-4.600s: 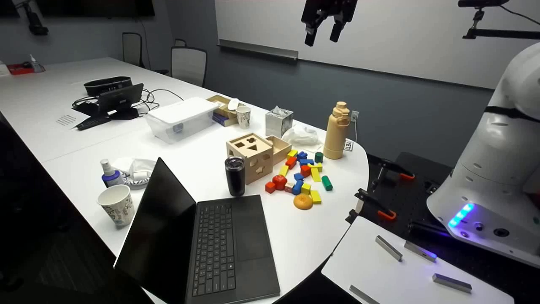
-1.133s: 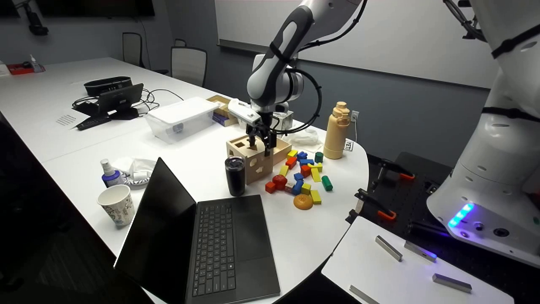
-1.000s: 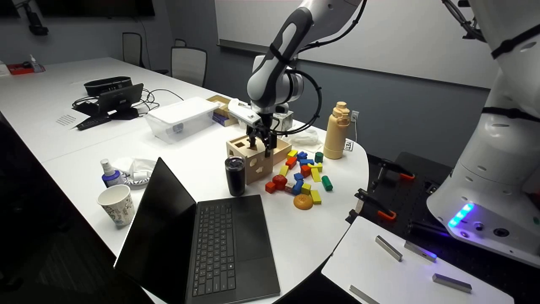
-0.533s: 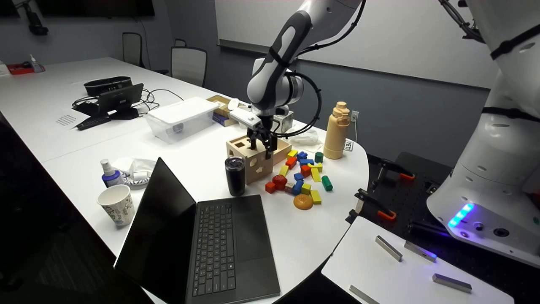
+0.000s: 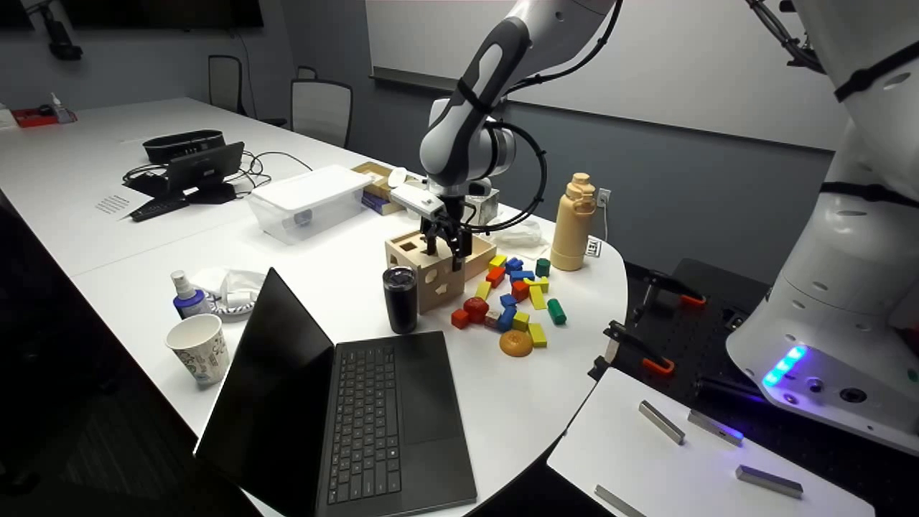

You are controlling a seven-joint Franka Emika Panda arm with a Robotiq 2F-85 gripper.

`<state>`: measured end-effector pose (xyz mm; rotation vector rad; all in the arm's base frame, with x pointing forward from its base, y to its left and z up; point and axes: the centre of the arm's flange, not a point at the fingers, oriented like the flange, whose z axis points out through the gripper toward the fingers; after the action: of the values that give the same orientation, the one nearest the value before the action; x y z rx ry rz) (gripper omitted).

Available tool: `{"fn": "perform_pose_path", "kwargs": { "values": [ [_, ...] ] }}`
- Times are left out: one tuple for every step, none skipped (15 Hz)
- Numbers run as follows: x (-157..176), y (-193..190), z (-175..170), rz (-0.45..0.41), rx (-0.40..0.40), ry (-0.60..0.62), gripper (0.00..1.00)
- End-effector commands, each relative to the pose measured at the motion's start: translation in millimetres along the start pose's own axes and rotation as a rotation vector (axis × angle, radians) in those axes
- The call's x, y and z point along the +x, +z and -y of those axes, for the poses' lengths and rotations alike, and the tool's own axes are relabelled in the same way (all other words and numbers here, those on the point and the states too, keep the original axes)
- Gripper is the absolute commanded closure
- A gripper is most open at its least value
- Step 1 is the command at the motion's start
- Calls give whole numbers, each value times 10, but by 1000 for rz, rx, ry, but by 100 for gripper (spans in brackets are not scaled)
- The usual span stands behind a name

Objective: Move the shapes cube to the left next to the laptop

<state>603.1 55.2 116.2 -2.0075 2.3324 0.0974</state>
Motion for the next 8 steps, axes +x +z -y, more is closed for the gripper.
{"fn": "perform_pose_path", "kwargs": {
  "values": [
    [-34, -14, -31, 20, -41, 25, 0],
    [-32, -14, -38, 20, -43, 25, 0],
    [-32, -16, -45, 18, -45, 26, 0],
    [-34, -17, -55, 18, -47, 26, 0],
    [-33, -16, -63, 19, -50, 25, 0],
    [-35, -17, -72, 20, -52, 25, 0],
    [-34, -16, -78, 20, -54, 24, 0],
    [-38, -15, -89, 23, -57, 23, 0]
  ]
}}
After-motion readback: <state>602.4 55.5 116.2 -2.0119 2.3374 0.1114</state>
